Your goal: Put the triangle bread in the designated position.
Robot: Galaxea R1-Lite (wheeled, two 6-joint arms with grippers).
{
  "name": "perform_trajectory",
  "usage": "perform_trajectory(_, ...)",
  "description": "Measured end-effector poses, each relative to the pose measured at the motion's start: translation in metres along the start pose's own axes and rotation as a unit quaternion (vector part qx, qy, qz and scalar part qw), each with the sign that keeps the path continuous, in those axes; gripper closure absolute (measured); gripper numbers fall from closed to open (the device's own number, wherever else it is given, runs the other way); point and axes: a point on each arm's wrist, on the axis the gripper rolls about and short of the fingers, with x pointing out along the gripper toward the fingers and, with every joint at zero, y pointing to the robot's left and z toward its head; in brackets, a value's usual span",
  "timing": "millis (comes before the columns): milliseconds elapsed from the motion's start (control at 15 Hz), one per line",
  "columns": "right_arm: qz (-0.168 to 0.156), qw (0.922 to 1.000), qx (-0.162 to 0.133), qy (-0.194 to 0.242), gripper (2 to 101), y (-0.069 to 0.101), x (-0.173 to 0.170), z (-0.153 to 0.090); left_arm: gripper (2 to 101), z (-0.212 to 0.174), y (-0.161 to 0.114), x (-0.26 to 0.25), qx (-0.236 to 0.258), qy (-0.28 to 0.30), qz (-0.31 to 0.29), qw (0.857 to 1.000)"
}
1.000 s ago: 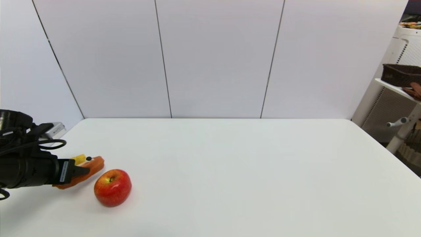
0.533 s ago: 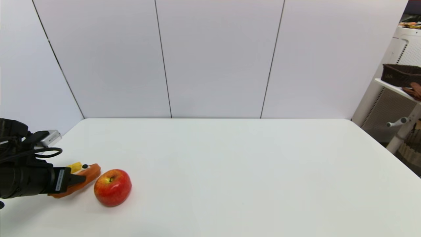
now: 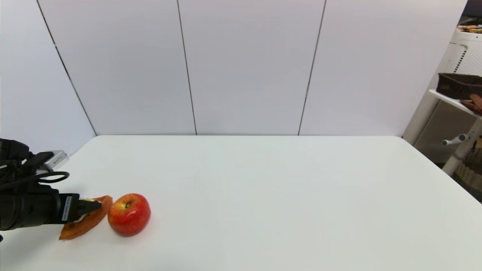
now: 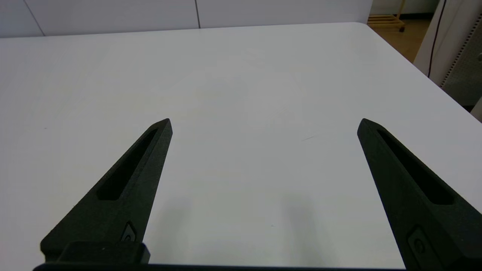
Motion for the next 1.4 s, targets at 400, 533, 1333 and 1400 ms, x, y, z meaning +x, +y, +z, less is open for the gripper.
perform_trajectory(400, -0.001, 1.0000, 0.000, 0.000, 5.0, 0.000, 0.000, 0.000, 14.3, -0.009, -0.011, -0.039, 0.018, -0.066, 0.007, 0.998)
perform_trajectory(533, 0.000, 1.0000, 0.000, 0.000, 5.0, 0.000, 0.000, 0.000, 12.4, -0.015, -0.019, -0.060, 0.033, -0.105, 0.006, 0.994)
perform_trajectory(1333, 0.000, 1.0000, 0.000, 0.000, 5.0, 0.000, 0.000, 0.000, 6.8, -0.167, -0.054, -0.137, 0.118, -0.377, -0.025, 0.918)
perform_trajectory(1400, 0.000, 1.0000, 0.000, 0.000, 5.0, 0.000, 0.000, 0.000, 6.6, -0.181, -0.053, -0.128, 0.119, -0.379, -0.029, 0.917)
